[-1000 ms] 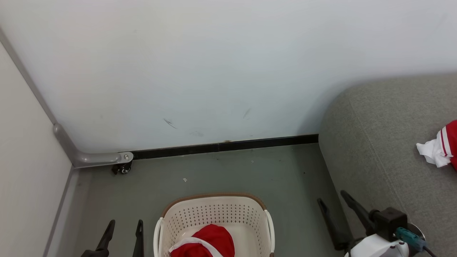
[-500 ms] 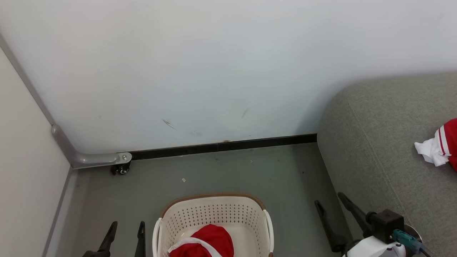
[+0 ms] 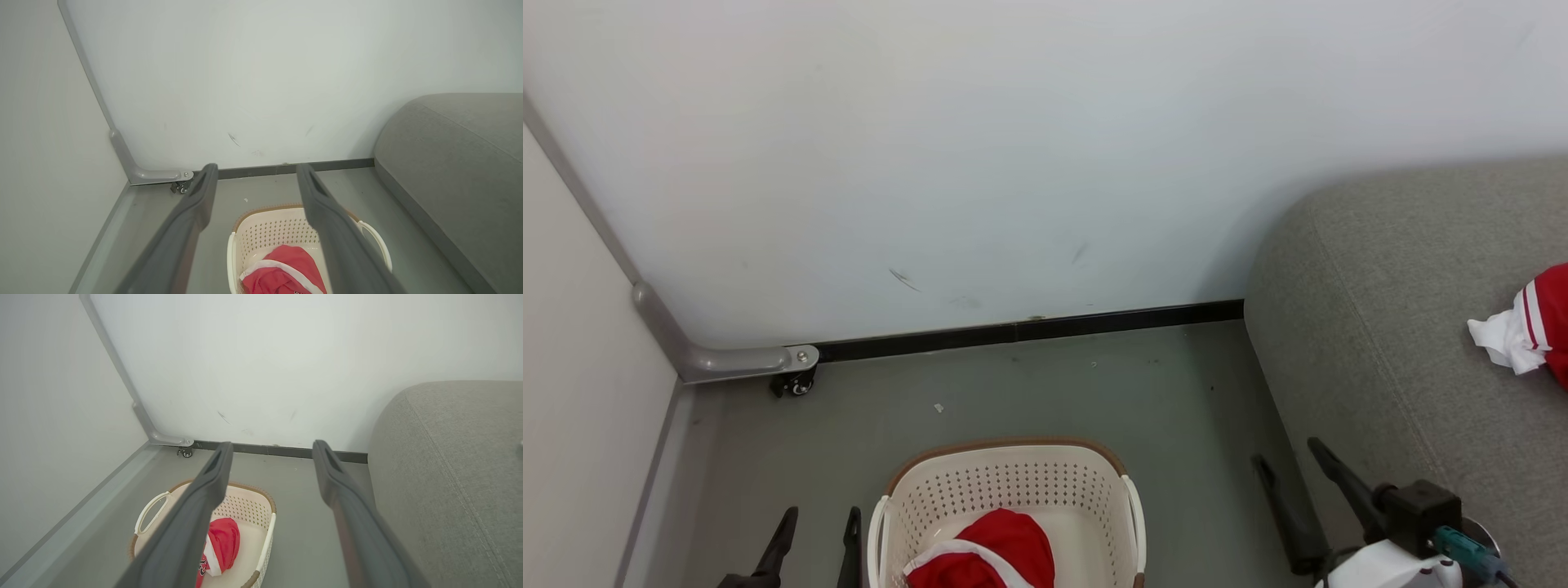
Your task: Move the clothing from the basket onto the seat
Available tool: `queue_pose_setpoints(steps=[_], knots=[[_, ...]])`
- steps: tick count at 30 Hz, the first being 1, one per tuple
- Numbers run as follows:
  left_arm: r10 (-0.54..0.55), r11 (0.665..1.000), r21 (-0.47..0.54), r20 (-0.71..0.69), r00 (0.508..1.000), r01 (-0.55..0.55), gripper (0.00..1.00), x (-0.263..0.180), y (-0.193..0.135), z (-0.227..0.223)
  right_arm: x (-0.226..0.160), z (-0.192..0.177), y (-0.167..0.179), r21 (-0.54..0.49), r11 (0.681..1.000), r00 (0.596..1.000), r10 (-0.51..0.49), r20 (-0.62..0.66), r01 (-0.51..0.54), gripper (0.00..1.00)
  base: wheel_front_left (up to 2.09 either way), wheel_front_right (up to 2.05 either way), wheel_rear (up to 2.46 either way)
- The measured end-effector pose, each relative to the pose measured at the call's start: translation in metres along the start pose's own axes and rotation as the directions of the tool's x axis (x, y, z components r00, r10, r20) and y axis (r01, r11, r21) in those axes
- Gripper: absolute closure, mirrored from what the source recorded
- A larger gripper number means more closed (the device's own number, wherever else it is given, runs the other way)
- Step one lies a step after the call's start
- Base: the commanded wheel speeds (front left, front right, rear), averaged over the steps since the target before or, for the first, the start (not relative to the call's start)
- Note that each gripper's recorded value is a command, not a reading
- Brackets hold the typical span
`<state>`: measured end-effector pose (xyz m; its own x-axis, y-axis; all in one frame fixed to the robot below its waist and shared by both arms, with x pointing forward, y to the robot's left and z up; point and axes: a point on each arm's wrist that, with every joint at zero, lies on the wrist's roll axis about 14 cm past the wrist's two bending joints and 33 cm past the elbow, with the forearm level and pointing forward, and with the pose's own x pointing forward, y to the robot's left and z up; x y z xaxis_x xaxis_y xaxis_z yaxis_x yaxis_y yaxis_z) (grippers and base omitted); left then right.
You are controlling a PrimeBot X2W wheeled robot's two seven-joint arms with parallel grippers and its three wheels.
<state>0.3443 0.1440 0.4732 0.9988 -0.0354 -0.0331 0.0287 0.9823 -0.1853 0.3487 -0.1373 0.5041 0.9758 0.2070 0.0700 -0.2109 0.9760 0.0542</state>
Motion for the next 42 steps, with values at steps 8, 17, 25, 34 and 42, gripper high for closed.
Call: queue_pose_setpoints(steps=[8,17,25,34,42], knots=[[-0.043,0.999,-0.004,-0.038,0.998,0.043,0.0,0.0,-0.012,-0.012,-0.015,-0.013,-0.027,0.013,0.995,0.994,-0.1,-0.039,0.1,0.0,0.0,0.0,0.0],[-0.102,0.995,-0.011,-0.1,0.99,0.101,0.0,-0.001,-0.029,-0.031,-0.036,-0.039,-0.036,0.022,0.988,0.981,-0.148,-0.126,0.152,0.0,0.0,0.0,0.0],[-0.132,0.991,-0.018,-0.165,0.977,0.131,0.0,-0.002,-0.037,-0.051,-0.047,-0.054,-0.035,0.029,0.985,0.971,-0.16,-0.179,0.168,0.0,0.0,0.0,0.0],[-0.17,0.985,-0.028,-0.208,0.963,0.168,0.0,0.011,-0.048,-0.066,-0.045,-0.062,-0.036,0.032,0.984,0.964,-0.164,-0.21,0.174,0.0,0.0,0.0,0.0],[-0.202,0.979,-0.031,-0.231,0.952,0.201,0.0,0.027,-0.056,-0.076,-0.041,-0.07,-0.031,0.039,0.986,0.959,-0.149,-0.24,0.163,0.0,0.0,0.0,0.0]])
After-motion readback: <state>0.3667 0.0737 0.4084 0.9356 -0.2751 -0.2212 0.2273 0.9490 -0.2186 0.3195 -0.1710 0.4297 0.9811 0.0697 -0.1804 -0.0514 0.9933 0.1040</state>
